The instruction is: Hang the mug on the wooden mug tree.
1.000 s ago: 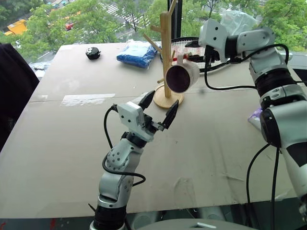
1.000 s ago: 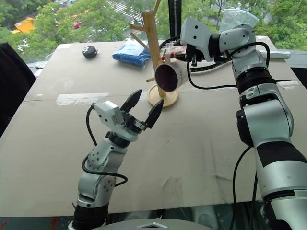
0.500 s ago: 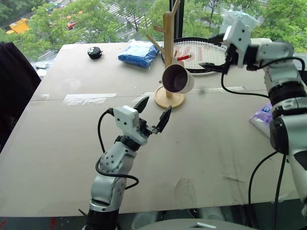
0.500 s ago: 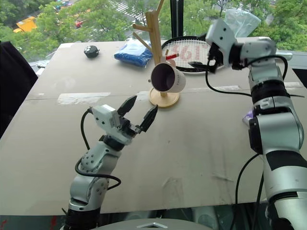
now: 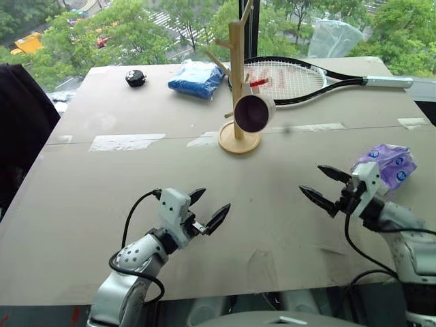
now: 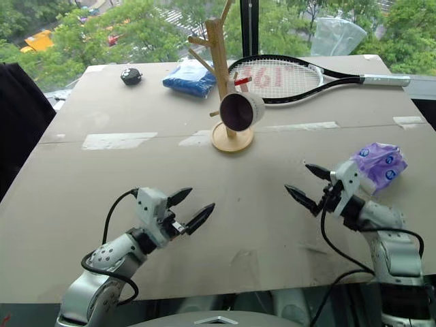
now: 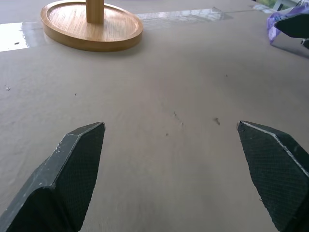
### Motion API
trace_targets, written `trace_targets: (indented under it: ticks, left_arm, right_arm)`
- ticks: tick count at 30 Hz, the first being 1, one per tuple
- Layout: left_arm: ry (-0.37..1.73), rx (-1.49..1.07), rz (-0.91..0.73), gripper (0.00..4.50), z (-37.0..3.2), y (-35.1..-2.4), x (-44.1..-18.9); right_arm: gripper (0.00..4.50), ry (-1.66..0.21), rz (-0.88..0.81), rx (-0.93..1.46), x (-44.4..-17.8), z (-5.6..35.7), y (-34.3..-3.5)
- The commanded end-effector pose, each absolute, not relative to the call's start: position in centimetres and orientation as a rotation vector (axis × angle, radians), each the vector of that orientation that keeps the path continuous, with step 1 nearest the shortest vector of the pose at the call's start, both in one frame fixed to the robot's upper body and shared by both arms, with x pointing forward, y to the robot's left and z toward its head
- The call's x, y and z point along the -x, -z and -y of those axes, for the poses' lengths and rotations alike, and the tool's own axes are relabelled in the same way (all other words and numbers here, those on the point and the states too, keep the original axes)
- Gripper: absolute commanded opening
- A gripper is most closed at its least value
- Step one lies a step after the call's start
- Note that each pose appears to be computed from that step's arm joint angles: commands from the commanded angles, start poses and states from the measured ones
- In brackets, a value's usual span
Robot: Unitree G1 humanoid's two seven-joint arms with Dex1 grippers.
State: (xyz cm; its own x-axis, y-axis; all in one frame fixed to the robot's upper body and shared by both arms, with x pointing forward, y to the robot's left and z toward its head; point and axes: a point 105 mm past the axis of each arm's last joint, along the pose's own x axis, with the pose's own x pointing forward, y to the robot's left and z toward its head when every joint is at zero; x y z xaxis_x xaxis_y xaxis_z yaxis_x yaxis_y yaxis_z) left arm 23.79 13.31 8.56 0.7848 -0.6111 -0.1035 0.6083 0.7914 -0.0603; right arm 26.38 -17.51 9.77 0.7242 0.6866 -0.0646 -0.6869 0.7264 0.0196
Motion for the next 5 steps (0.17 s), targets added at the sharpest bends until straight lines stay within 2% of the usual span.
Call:
trace_targets:
  ticks: [1, 5]
  left_arm:
    - [0.671, -0.001, -0.104, 4.50, -13.1, -8.7, -23.5]
    - [0.682, -0.027, -0.130, 4.50, -13.1, -8.1, -23.2]
  right_arm:
    - [4.47, -0.737, -0.059, 0.040, -25.0, 18.0, -9.4]
    - [4.47, -0.748, -0.109, 0.054, -23.4, 18.1, -7.4]
